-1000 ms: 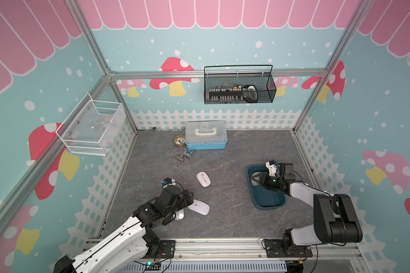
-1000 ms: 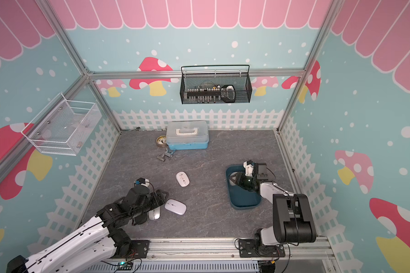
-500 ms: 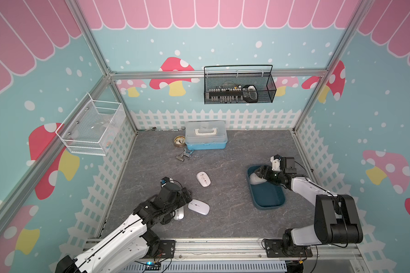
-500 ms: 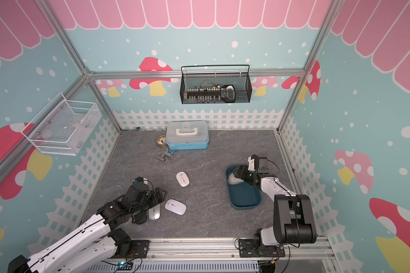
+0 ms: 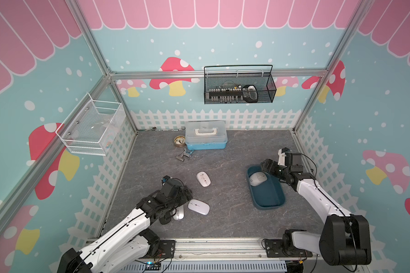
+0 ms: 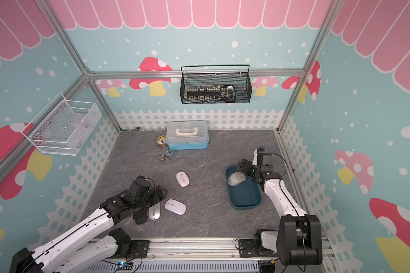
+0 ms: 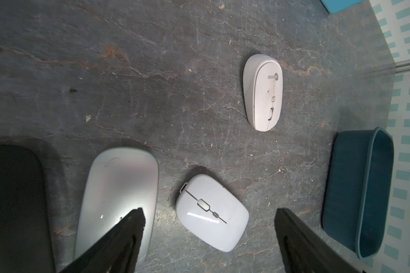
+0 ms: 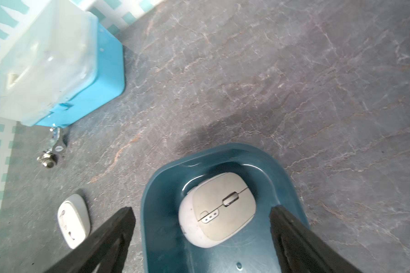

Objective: Put the mouse in the storage box
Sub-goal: Place the mouse in the storage box, then pick up the mouse from the center of the board.

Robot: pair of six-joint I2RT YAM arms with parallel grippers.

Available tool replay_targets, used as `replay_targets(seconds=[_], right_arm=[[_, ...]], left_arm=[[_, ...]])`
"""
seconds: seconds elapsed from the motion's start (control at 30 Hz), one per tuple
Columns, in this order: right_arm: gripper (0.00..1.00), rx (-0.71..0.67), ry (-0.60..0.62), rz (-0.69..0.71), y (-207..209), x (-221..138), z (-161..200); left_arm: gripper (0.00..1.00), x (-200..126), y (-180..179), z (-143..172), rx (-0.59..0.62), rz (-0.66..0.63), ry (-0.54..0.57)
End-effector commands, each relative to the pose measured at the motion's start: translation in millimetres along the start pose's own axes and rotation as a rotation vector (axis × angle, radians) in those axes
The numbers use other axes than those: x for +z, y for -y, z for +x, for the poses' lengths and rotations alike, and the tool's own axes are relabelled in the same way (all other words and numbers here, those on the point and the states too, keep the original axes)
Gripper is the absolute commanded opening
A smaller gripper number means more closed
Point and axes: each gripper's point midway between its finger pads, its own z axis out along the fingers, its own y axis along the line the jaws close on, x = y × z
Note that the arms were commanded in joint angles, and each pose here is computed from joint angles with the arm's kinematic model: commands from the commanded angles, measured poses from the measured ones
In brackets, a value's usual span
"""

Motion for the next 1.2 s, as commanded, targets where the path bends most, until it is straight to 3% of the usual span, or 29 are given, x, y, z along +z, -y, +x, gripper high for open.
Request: replay_targets(seconds=[0.0,0.17,0.43,0.57,0.63,0.87,1.17], right_arm=[[0.95,-0.029,-0.013,-0.083,-24,-8,9],[0.95,-0.068,-0.026,-0.161,-46,-17,18],[0.95,-0.093,-0.048,-0.197,-48,-16,30],[0.95,-0.094,-0.071,-0.212,-48,-13,37],[0.95,-0.101,-0.074,-0.214,-48,-13,38],[0.95,-0.095,-0.090,-0.228,-49,-8,42],[0.94,-0.094,-0.096,-0.238,-50,-6,43]], left_arm=[[0.90,-1,32,-18,0.020,0.049,0.010],[0.92,33,65,-37,0.083,-0.017,-0.022],[0.99,96,102,-36,0.110,-0.179,-0.076],[0.99,119,96,-28,0.116,-0.287,-0.129],[0.99,125,89,-31,0.126,-0.335,-0.105],[0.99,127,81,-33,0.124,-0.368,-0.080],[0.95,153,77,-30,0.166,-0.415,-0.109]])
